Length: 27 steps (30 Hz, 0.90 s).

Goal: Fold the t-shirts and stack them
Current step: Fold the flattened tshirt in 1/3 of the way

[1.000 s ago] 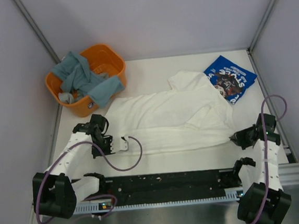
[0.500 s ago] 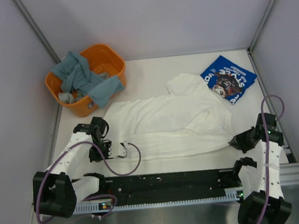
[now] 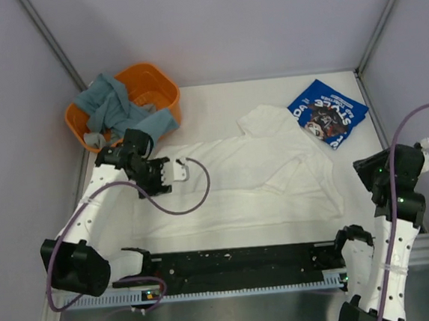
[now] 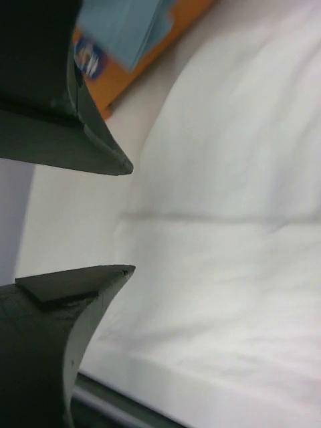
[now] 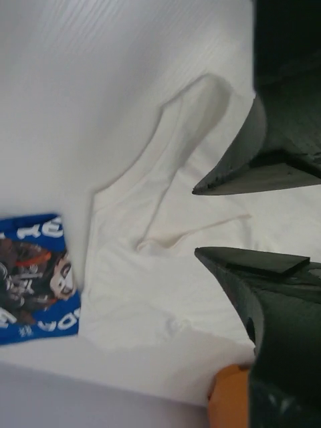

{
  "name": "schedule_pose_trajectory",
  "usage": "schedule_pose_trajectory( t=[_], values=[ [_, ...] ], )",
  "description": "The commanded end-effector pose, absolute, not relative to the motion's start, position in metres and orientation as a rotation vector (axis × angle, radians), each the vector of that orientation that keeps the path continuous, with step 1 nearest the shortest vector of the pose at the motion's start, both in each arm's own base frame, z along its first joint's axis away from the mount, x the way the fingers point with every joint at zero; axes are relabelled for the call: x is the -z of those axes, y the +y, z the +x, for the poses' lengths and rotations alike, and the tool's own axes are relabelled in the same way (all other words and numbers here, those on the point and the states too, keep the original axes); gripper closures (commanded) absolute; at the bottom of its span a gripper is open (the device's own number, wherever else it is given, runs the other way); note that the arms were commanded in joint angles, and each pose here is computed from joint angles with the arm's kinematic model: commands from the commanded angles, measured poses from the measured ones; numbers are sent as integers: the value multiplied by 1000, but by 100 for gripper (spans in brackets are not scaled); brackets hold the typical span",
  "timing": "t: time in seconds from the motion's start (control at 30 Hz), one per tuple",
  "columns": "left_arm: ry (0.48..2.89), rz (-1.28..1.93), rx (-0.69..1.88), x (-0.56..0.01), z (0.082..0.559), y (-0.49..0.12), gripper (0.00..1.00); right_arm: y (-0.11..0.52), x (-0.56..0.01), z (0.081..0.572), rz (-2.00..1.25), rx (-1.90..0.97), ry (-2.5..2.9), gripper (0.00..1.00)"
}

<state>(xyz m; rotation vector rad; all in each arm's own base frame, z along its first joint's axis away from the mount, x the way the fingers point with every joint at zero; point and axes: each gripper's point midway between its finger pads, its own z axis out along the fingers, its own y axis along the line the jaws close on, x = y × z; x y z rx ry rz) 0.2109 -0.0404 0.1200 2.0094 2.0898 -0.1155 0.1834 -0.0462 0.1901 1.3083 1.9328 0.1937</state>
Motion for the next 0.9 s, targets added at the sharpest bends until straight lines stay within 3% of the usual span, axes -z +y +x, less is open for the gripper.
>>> schedule_pose_trajectory(
  t=[0.0,0.07,0.27,0.43,0.53,0.67,0.87],
  values=[
    [1667,1787,491,-197,240,-165,45,-16,-198,231,1095,-460,1899,72],
    [1558,1815,531,-201,235,-213,51,7,-174,243,1039,-534,1995,81],
    [1421,1891,702,-179,223,-333,52,36,-107,261,855,-462,2251,99],
    [1439,1899,743,-149,241,-405,55,45,-55,269,828,-503,2360,100],
    [1429,1959,728,-129,244,-435,52,48,-26,265,847,-511,2416,100],
    [1393,2031,706,-108,240,-454,45,45,-9,258,872,-485,2428,100],
    [1436,2088,689,-69,238,-462,49,33,-5,251,936,-471,2402,100]
  ],
)
